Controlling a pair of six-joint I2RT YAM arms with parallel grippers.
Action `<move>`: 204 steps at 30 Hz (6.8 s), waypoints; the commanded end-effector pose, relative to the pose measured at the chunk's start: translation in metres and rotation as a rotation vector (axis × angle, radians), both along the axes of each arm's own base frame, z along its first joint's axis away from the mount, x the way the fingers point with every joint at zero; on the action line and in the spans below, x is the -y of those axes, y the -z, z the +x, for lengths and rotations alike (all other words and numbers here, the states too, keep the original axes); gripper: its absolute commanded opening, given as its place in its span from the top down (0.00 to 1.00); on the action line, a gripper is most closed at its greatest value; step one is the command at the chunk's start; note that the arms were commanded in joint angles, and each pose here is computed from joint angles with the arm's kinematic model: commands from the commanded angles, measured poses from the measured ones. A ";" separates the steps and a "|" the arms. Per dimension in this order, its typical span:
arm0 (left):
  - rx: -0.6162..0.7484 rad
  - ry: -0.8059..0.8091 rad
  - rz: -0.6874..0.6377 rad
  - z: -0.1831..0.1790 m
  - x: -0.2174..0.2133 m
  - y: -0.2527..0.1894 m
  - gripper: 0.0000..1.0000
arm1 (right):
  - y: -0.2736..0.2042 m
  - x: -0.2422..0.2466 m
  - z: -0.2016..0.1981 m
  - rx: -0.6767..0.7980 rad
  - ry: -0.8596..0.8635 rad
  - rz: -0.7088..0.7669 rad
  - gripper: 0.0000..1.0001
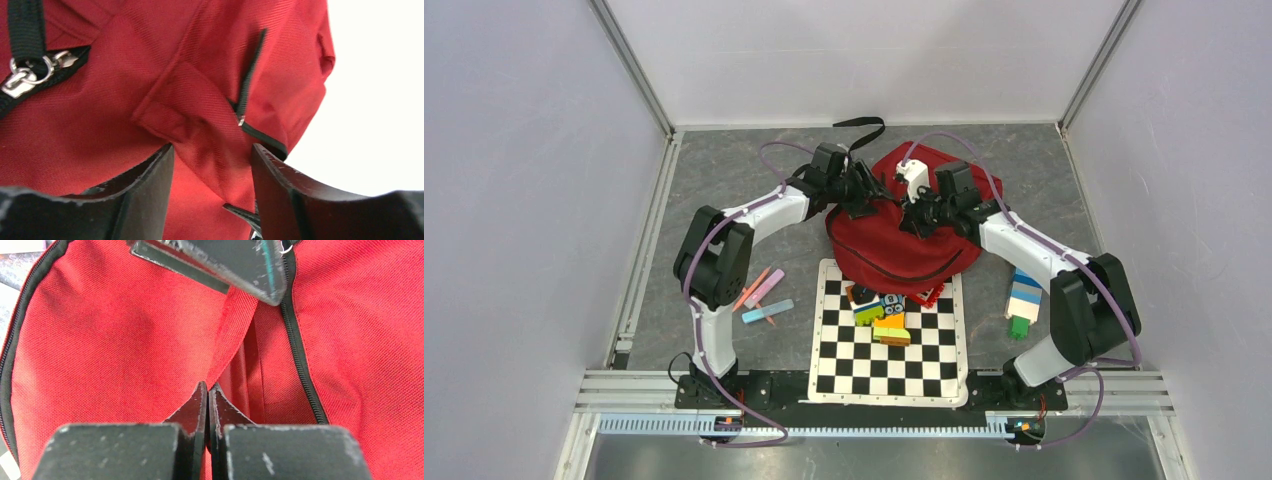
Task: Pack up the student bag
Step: Unzip the student bag at the center of the board, then pick up the stationery from the center of the board, then place the stationery in the student bag.
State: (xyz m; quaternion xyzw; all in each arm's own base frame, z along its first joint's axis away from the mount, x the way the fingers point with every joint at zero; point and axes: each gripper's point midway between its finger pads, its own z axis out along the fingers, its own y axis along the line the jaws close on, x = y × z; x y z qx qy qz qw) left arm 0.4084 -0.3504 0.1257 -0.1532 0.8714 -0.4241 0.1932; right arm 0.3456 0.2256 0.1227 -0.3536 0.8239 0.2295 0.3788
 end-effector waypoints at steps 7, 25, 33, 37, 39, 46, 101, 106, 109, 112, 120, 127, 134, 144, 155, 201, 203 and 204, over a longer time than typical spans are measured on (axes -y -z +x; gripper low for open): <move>-0.076 0.092 0.019 -0.022 0.009 0.031 0.65 | -0.022 -0.005 0.008 0.081 -0.001 -0.003 0.87; -0.044 0.125 0.054 -0.021 0.008 0.030 0.98 | -0.058 0.061 0.053 0.268 0.197 -0.357 0.40; -0.043 0.126 0.052 -0.020 0.008 0.027 0.98 | -0.036 0.075 0.047 0.234 0.188 -0.446 0.39; -0.039 0.128 0.048 -0.019 0.009 0.026 0.98 | -0.024 0.068 0.044 0.203 0.146 -0.430 0.38; -0.039 0.127 0.047 -0.018 0.010 0.025 0.98 | -0.017 0.064 0.042 0.175 0.124 -0.427 0.39; -0.033 0.124 0.048 -0.017 0.009 0.022 0.98 | 0.003 0.076 0.046 0.184 0.159 -0.506 0.42; -0.072 -0.061 0.983 -0.095 -0.298 0.006 0.08 | -0.122 0.085 0.076 0.571 0.597 -0.108 1.00; -0.175 -0.056 0.993 -0.102 -0.317 0.033 0.35 | -0.120 0.085 0.075 0.569 0.595 -0.103 1.00; -0.219 -0.020 0.975 -0.110 -0.314 0.047 0.36 | -0.119 0.087 0.075 0.566 0.601 -0.102 1.00; -0.264 0.015 0.970 -0.120 -0.313 0.061 0.35 | -0.118 0.089 0.075 0.563 0.608 -0.097 1.00; -0.324 0.063 0.963 -0.130 -0.311 0.084 0.36 | -0.115 0.094 0.075 0.549 0.621 -0.086 1.00; -0.358 0.092 0.952 -0.136 -0.309 0.095 0.38 | -0.114 0.100 0.076 0.543 0.635 -0.074 1.00; -0.380 0.120 0.949 -0.139 -0.307 0.104 0.41 | -0.112 0.100 0.076 0.532 0.636 -0.063 1.00; -0.382 0.136 0.961 -0.128 -0.307 0.110 0.56 | -0.113 0.103 0.076 0.533 0.644 -0.060 1.00; -0.355 0.123 0.981 -0.122 -0.311 0.102 0.88 | -0.115 0.106 0.077 0.535 0.654 -0.058 1.00; -0.152 0.025 -0.396 -0.027 0.080 -0.101 0.98 | -0.169 0.079 0.082 0.556 0.589 0.111 1.00; -0.172 0.022 -0.395 -0.032 0.081 -0.096 0.98 | -0.171 0.078 0.084 0.558 0.591 0.114 1.00; -0.176 0.021 -0.394 -0.034 0.081 -0.094 0.98 | -0.171 0.079 0.085 0.558 0.596 0.112 1.00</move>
